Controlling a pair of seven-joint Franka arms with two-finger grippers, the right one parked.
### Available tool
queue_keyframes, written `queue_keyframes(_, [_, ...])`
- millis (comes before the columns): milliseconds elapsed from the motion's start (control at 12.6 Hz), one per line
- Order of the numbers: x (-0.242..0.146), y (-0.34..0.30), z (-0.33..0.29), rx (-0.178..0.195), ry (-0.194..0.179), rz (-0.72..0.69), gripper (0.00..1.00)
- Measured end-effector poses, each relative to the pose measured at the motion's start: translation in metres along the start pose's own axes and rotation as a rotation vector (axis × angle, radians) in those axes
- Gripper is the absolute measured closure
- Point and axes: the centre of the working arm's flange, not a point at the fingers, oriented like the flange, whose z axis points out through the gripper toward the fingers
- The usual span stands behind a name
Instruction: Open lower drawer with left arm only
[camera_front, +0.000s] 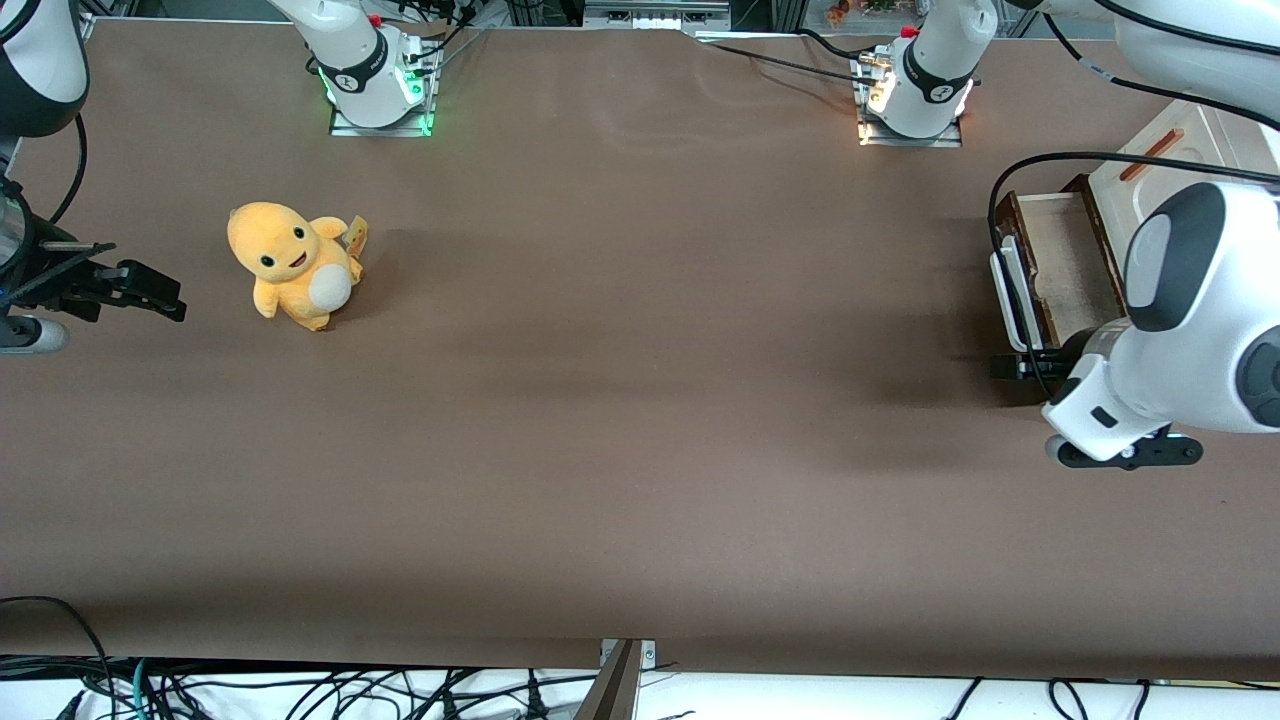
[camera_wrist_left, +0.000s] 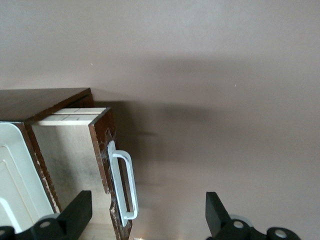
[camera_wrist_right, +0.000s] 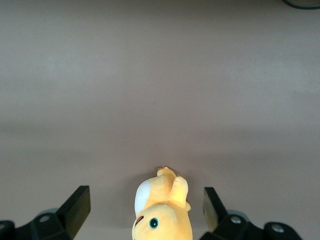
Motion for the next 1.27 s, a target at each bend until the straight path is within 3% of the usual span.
queue_keyframes(159, [0.0, -0.006, -0.013, -0.077, 0.048, -0.007, 0.0])
queue_keyframes(319, [0.001, -0.02, -0.017, -0.13, 0.059, -0.027, 0.0])
queue_keyframes(478, [0.004, -0.026, -0.013, -0.139, 0.063, -0.03, 0.0])
queue_keyframes(717, [0.017, -0.021, -0.01, -0.148, 0.144, 0.002, 0.0])
queue_keyframes(1275, [0.015, -0.039, -0.017, -0.135, 0.22, 0.078, 0.0])
